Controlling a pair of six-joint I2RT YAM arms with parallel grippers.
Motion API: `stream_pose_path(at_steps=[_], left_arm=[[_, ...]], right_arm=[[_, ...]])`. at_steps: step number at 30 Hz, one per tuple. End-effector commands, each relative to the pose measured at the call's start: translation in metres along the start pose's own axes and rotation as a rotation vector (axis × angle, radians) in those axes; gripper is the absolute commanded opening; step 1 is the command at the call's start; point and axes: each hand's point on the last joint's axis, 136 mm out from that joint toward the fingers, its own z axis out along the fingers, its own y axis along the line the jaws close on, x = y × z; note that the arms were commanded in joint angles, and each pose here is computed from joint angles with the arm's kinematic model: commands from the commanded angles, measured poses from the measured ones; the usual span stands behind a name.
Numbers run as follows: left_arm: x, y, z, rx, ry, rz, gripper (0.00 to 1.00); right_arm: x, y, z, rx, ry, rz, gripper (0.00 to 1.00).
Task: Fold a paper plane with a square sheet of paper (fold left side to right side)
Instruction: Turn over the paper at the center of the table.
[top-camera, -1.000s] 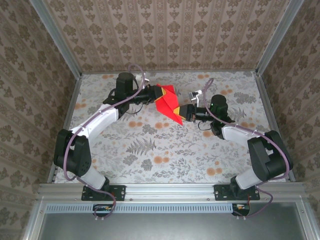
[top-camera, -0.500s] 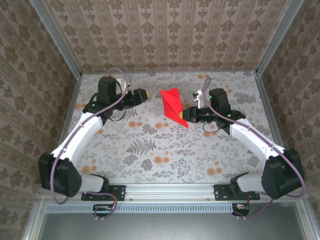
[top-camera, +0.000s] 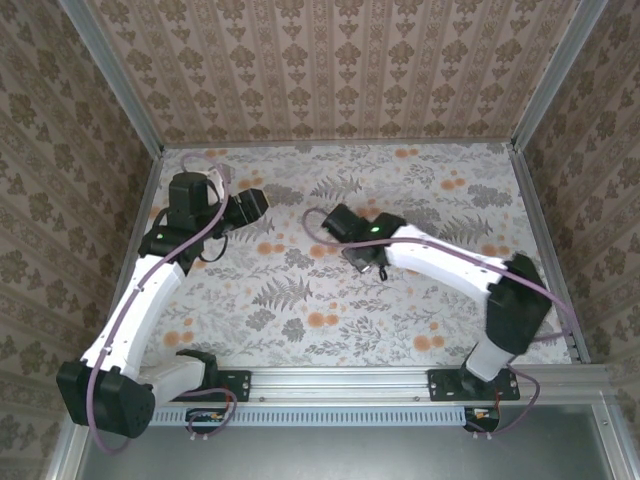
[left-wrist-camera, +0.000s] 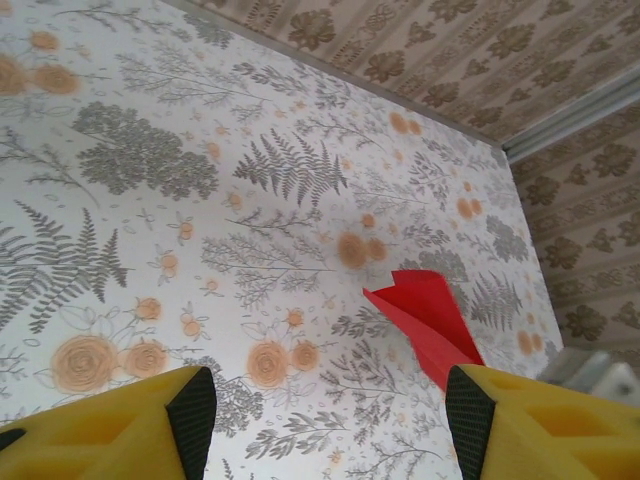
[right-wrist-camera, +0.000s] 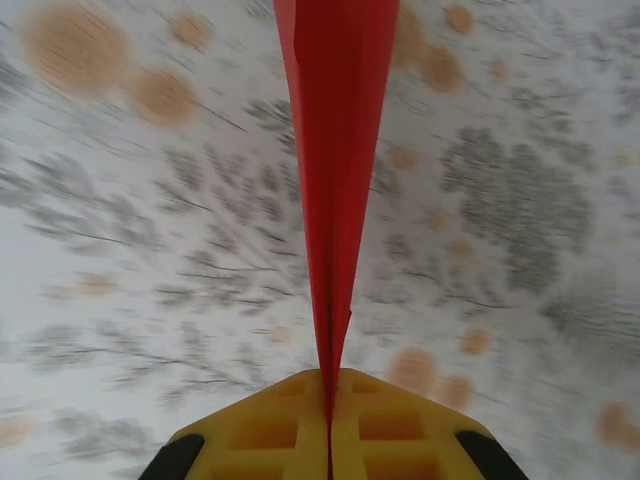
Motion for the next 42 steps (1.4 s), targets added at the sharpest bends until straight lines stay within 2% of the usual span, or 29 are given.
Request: stream_pose_path(at_steps=[1, 9, 12, 15, 17, 21, 27, 31, 35, 42], left_arm=[[0.002, 0.009, -0.004, -0.033, -0.010, 0.012, 0.65], [0.003, 0.012, -0.004, -0.034, -0.004, 0.002, 0.66], [0.004, 0.013, -0.003, -0.032, 0.000, -0.003, 0.66], [0.006, 0.014, 0.000, -0.029, 0.013, -0.013, 0.66], [0.011, 0.014, 0.003, -0.021, 0.032, -0.024, 0.66], [0.020, 0.014, 0.012, 0.011, 0.076, -0.058, 0.66], [0.043, 0.018, 0.033, 0.059, 0.170, -0.131, 0.67], [0.066, 0.023, 0.053, 0.078, 0.241, -0.185, 0.67], [0.087, 0.016, 0.074, 0.116, 0.309, -0.199, 0.67], [0.126, -0.013, 0.124, 0.198, 0.440, -0.194, 0.67]], right_arm=[[0.009, -0.035, 0.000, 0.368, 0.102, -0.245, 0.08], [0.010, 0.014, 0.034, 0.385, 0.180, -0.418, 0.09], [0.018, 0.034, 0.043, 0.343, 0.224, -0.464, 0.09], [0.029, 0.059, 0.049, 0.229, 0.267, -0.476, 0.11], [0.036, 0.073, 0.050, 0.148, 0.289, -0.469, 0.16], [0.042, 0.090, 0.043, 0.013, 0.302, -0.411, 0.34], [0.044, 0.103, 0.019, -0.193, 0.280, -0.267, 0.55], [0.042, 0.098, 0.000, -0.320, 0.225, -0.149, 0.67], [0.035, 0.075, -0.014, -0.431, 0.132, 0.038, 0.75], [0.019, 0.026, -0.015, -0.632, -0.080, 0.462, 0.90]])
